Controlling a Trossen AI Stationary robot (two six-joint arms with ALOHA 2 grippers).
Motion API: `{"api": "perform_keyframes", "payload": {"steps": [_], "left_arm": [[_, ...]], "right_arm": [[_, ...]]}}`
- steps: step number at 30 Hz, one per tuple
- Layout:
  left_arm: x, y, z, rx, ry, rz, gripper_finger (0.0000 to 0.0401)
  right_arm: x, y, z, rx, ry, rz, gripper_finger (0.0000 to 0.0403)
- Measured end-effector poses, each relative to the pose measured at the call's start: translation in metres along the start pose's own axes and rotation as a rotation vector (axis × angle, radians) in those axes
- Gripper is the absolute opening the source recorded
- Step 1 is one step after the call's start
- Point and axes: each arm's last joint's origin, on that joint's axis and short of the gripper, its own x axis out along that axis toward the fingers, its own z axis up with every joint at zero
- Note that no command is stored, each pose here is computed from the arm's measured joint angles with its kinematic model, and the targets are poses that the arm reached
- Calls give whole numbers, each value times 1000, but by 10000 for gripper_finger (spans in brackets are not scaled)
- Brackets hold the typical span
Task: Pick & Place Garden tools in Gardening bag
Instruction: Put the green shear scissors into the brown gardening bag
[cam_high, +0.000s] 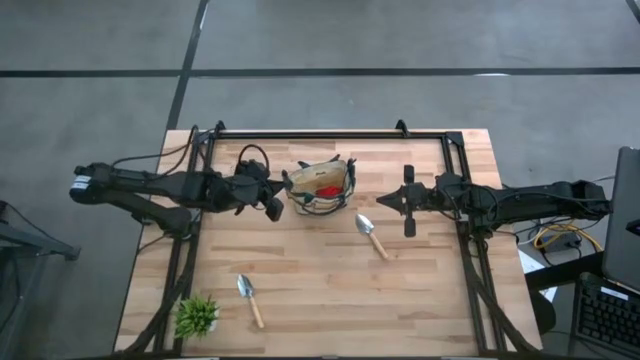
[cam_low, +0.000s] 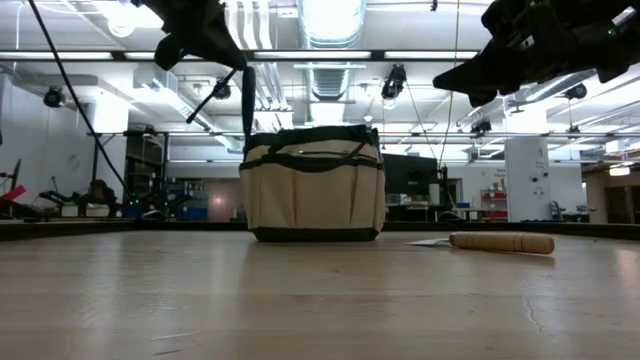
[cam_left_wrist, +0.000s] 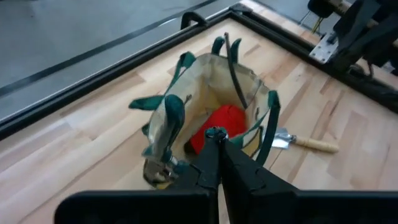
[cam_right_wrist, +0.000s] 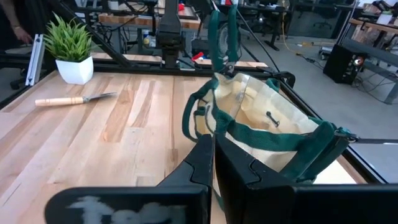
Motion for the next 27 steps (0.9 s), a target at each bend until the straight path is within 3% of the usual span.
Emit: {"api": "perform_keyframes", "payload": {"steps": [10, 27], "left_arm": [[0, -7, 3, -48, -26, -126, 9], [-6, -13, -20, -37, 77, -172, 9]], "right_arm": [[0, 0, -2, 0, 6, 0, 8], [-1, 1, -11, 13, 36, 1, 8]]}}
